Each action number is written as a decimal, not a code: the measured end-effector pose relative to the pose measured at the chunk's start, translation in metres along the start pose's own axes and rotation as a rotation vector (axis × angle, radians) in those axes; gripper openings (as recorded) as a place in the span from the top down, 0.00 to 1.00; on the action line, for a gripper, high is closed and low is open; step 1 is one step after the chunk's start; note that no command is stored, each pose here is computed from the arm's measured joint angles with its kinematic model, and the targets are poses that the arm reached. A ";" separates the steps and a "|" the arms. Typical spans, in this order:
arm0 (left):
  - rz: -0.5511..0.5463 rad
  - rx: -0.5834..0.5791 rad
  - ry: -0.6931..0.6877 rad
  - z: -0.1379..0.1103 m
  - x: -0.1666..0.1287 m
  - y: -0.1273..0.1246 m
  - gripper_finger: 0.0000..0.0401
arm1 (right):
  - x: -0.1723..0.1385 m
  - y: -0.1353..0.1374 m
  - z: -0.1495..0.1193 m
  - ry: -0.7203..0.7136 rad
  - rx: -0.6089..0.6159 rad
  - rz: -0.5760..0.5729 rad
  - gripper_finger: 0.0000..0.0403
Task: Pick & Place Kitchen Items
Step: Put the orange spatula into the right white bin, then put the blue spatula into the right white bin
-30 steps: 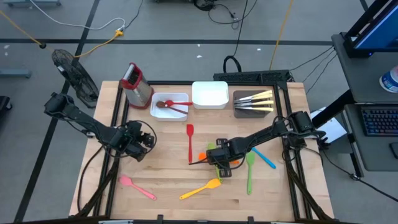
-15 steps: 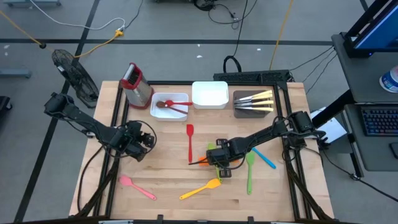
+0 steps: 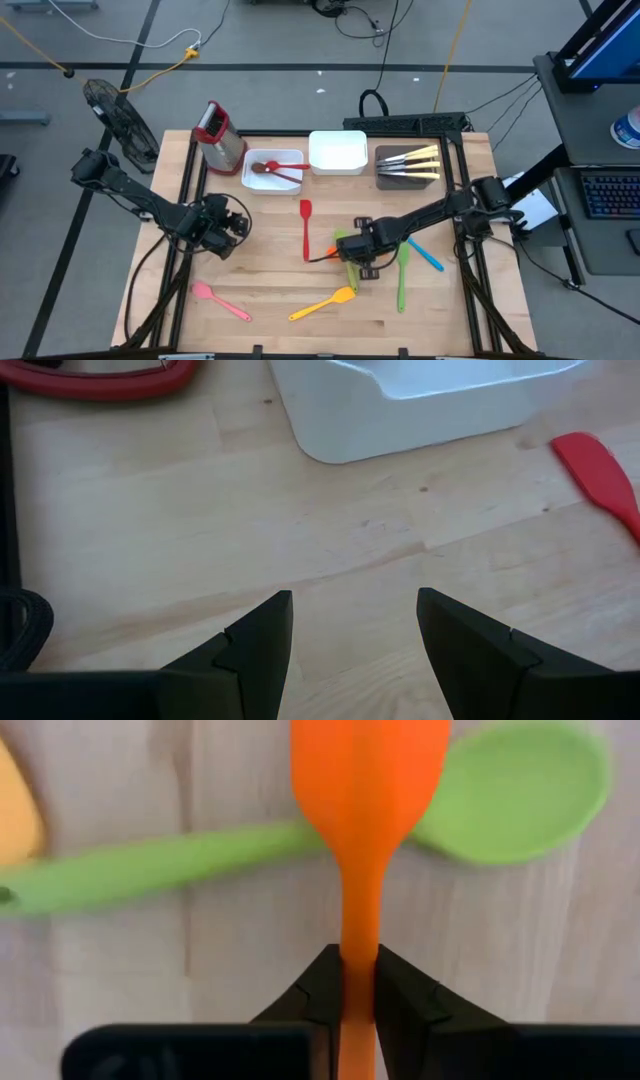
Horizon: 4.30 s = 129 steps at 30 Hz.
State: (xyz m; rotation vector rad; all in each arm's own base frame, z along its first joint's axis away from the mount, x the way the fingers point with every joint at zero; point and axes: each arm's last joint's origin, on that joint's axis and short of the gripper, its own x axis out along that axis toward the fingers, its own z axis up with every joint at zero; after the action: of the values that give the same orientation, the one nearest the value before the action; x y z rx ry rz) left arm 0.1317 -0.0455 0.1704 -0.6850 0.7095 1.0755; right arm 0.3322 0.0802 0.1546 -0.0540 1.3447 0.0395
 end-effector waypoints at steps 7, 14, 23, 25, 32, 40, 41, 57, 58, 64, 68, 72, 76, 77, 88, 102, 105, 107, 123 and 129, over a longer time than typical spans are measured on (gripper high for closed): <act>-0.002 0.000 -0.017 0.001 0.000 0.000 0.45 | -0.026 -0.005 -0.003 -0.032 0.035 0.011 0.93; -0.003 -0.004 -0.022 0.001 0.000 0.000 0.45 | -0.067 -0.031 -0.004 -0.137 0.260 0.085 0.93; -0.004 -0.005 -0.024 0.001 0.000 0.000 0.45 | -0.114 -0.089 -0.021 -0.208 0.598 0.203 0.93; -0.005 -0.005 -0.024 0.001 0.000 0.000 0.45 | -0.120 -0.103 -0.025 -0.220 0.658 0.225 0.93; -0.014 -0.013 -0.023 0.001 0.000 -0.001 0.45 | -0.142 -0.144 -0.040 -0.216 0.730 0.172 0.93; -0.020 -0.044 -0.022 0.000 0.000 -0.002 0.45 | -0.178 -0.192 -0.032 -0.227 0.628 0.003 0.93; -0.021 -0.047 -0.022 0.000 0.000 -0.002 0.45 | -0.180 -0.198 -0.032 -0.208 0.606 -0.035 0.93; -0.049 -0.098 -0.036 0.001 0.000 -0.005 0.45 | -0.127 -0.265 0.004 0.211 0.142 -0.352 0.93; -0.049 -0.106 -0.036 0.001 0.000 -0.005 0.45 | -0.123 -0.268 0.006 0.232 0.110 -0.361 0.93; -0.050 -0.124 -0.037 0.001 0.000 -0.005 0.45 | -0.101 -0.279 0.016 0.293 -0.035 -0.407 0.93; -0.051 -0.126 -0.042 0.001 0.000 -0.005 0.45 | -0.098 -0.283 0.023 0.247 -0.090 -0.438 0.93; -0.054 -0.126 -0.057 0.001 0.000 -0.005 0.45 | -0.098 -0.285 0.030 0.222 -0.151 -0.487 0.93; -0.057 -0.126 -0.075 0.002 0.000 -0.005 0.45 | -0.099 -0.287 0.034 0.187 -0.161 -0.507 0.93; -0.058 -0.126 -0.076 0.002 0.000 -0.005 0.45 | -0.099 -0.287 0.034 0.184 -0.160 -0.508 0.93; -0.058 -0.127 -0.076 0.002 0.000 -0.005 0.45 | -0.061 -0.284 0.044 0.289 -0.259 -0.508 0.93; -0.065 -0.130 -0.084 0.002 0.000 -0.006 0.45 | -0.042 -0.282 0.057 0.268 -0.326 -0.547 0.91; -0.065 -0.126 -0.085 0.002 0.000 -0.006 0.45 | -0.041 -0.281 0.058 0.259 -0.332 -0.547 0.90; -0.064 -0.120 -0.085 0.002 0.000 -0.006 0.45 | -0.041 -0.282 0.060 0.246 -0.331 -0.557 0.90; -0.064 -0.118 -0.087 0.002 0.000 -0.006 0.45 | -0.042 -0.283 0.065 0.173 -0.324 -0.551 0.75; -0.064 -0.118 -0.086 0.002 0.000 -0.006 0.45 | -0.044 -0.286 0.064 0.236 -0.309 -0.648 0.66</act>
State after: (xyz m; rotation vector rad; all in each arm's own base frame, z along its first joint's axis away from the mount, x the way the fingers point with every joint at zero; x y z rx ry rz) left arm 0.1374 -0.0459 0.1726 -0.7531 0.5494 1.0875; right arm 0.4019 -0.2009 0.2162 -0.7712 1.4912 -0.3150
